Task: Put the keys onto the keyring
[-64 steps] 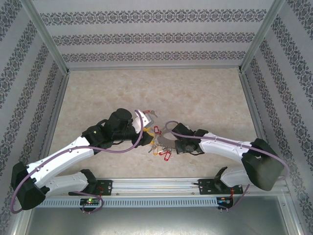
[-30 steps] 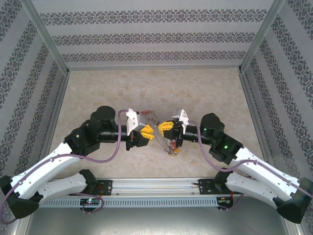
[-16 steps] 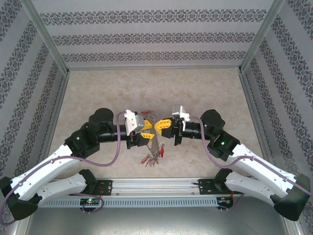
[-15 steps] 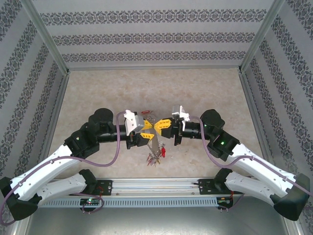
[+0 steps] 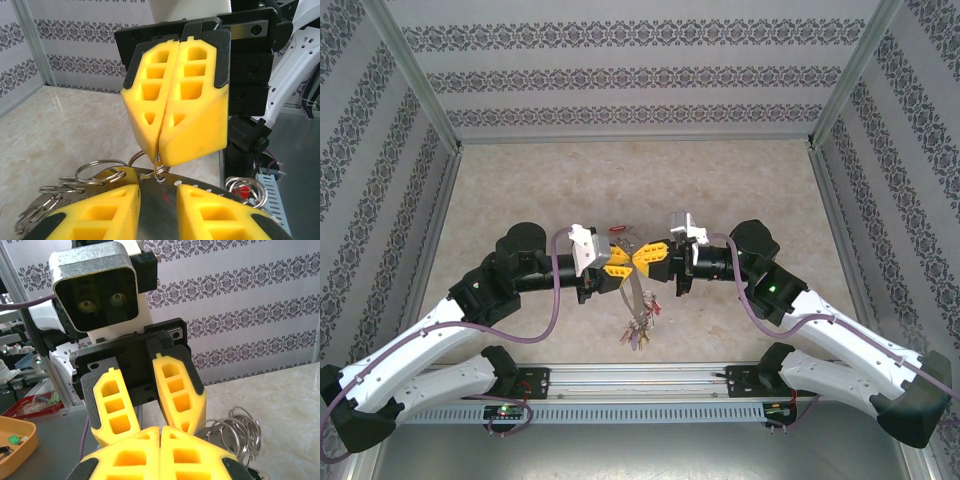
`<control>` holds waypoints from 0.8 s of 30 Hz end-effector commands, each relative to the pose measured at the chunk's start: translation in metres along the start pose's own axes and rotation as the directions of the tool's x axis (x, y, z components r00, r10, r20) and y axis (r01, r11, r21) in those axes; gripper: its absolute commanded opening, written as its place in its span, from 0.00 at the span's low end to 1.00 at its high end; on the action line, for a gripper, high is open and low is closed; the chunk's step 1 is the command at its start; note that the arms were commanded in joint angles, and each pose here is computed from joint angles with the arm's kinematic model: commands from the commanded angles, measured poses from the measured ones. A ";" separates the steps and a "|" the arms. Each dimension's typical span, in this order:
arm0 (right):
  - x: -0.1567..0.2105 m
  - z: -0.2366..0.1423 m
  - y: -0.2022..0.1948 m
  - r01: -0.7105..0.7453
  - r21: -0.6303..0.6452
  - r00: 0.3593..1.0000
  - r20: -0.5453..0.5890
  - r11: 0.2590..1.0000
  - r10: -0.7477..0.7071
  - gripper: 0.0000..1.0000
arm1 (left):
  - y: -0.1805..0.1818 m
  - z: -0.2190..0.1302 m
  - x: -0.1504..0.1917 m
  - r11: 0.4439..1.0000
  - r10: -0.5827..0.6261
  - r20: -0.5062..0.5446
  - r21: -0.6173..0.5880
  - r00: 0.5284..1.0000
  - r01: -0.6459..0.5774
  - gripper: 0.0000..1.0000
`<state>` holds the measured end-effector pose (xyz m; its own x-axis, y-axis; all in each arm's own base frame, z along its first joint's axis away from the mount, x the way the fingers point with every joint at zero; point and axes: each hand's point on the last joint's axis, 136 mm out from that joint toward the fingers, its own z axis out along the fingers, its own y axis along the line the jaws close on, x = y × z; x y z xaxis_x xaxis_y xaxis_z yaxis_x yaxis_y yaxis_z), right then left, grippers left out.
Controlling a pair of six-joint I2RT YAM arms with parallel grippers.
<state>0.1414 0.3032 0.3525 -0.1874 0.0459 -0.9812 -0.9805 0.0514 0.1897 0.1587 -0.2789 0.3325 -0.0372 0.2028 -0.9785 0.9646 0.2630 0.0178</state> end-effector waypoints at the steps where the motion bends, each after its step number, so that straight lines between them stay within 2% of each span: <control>1: -0.020 0.003 0.012 0.042 -0.060 0.998 0.040 0.997 -0.040 0.00 | -0.010 0.000 -0.023 0.997 0.049 0.098 0.048 0.994 -0.054 0.26; 4: -0.016 0.005 0.010 0.039 -0.050 0.999 0.025 0.998 -0.038 0.00 | -0.011 -0.001 -0.026 0.997 0.054 0.106 0.047 0.993 -0.059 0.25; 11: -0.009 0.007 0.003 0.035 -0.019 0.999 0.005 0.999 -0.035 0.00 | -0.013 0.000 -0.025 0.997 0.040 0.102 0.066 0.994 -0.046 0.16; 18: -0.005 0.007 -0.005 0.033 0.024 0.999 0.000 0.999 -0.033 0.00 | -0.017 0.002 -0.026 0.994 0.026 0.095 0.102 0.995 -0.036 0.17; 24: 0.002 0.007 -0.018 0.011 0.079 1.000 -0.014 0.997 -0.010 0.00 | -0.016 0.003 -0.025 0.994 0.028 0.088 0.101 0.996 -0.037 0.22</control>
<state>0.1521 0.3046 0.3454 -0.1976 0.0238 -0.9800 -0.9741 0.1073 0.1991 0.1610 -0.2804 0.3290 -0.0580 0.2080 -0.9764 0.9635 0.2677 -0.0002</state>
